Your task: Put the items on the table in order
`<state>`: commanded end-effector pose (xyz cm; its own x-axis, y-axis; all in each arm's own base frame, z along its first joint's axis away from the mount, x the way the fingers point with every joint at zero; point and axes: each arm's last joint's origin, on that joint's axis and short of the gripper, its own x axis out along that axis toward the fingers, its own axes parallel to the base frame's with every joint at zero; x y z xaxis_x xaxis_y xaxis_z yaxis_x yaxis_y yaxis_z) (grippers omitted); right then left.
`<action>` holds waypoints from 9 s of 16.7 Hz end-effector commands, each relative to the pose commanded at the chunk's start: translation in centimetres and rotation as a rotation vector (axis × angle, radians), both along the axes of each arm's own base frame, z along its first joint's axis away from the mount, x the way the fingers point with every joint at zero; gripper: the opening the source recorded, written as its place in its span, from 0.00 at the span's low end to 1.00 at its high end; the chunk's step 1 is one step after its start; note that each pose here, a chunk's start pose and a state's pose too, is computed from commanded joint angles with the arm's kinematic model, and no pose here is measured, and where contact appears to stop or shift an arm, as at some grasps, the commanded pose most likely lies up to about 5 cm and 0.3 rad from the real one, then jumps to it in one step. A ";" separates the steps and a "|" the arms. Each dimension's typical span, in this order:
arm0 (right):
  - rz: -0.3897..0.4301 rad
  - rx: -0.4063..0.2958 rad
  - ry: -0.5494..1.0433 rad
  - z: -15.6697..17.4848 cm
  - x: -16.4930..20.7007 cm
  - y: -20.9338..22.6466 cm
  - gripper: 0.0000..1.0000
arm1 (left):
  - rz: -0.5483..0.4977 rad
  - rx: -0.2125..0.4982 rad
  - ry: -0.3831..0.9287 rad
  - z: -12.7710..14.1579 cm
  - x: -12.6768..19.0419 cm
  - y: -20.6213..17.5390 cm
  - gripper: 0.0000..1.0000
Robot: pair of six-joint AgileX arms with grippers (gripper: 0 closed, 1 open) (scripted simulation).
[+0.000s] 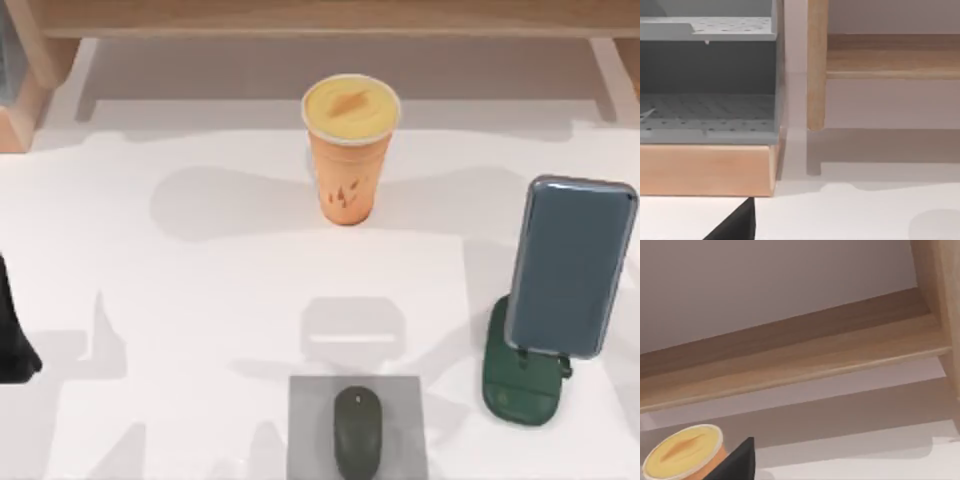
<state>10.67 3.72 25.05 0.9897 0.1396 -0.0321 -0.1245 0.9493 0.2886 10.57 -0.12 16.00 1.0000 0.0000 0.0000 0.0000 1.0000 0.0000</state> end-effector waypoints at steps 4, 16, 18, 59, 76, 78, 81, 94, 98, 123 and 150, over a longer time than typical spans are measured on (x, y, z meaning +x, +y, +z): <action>-0.092 -0.150 -0.043 -4.6 -0.1 -2.3 1.00 | 0.000 0.000 0.000 0.0 0.0 0.0 1.00; -0.134 -0.290 -0.052 -9.1 -0.1 -3.8 1.00 | -0.003 -0.001 0.002 0.0 0.0 -0.1 1.00; -0.134 -0.290 -0.052 -9.1 -0.1 -3.8 1.00 | -0.015 -0.003 0.015 0.2 0.3 -0.4 1.00; -0.134 -0.290 -0.052 -9.1 -0.1 -3.8 1.00 | -0.026 -0.011 -0.001 -10.0 21.6 -29.9 1.00; -0.134 -0.290 -0.052 -9.1 -0.1 -3.8 1.00 | -0.026 -0.011 -0.001 -10.0 22.0 -29.9 0.10; -0.134 -0.290 -0.052 -9.1 -0.1 -3.8 1.00 | -0.026 -0.011 -0.001 -10.0 22.0 -29.9 0.00; -0.134 -0.290 -0.052 -9.1 -0.1 -3.8 1.00 | -0.026 -0.011 -0.001 -10.0 22.0 -29.9 0.00; -0.134 -0.290 -0.052 -9.1 -0.1 -3.8 1.00 | -0.029 -0.010 -0.001 -9.0 21.9 -30.0 0.00; -0.134 -0.290 -0.052 -9.1 -0.1 -3.8 1.00 | -0.031 -0.047 -0.041 -7.5 22.3 -30.3 0.00; -0.134 -0.290 -0.052 -9.1 -0.1 -3.8 1.00 | -0.028 -0.019 -0.039 8.3 34.4 -17.9 0.00; -0.134 -0.290 -0.052 -9.1 -0.1 -3.8 1.00 | -0.026 -0.008 -0.013 8.0 34.8 -17.4 0.00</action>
<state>10.57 -0.12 16.00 1.0000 0.0000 0.0000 0.0000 1.0000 0.0000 45.35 -17.56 23.97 0.9996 -0.0258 0.0136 0.0259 0.9996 -0.0082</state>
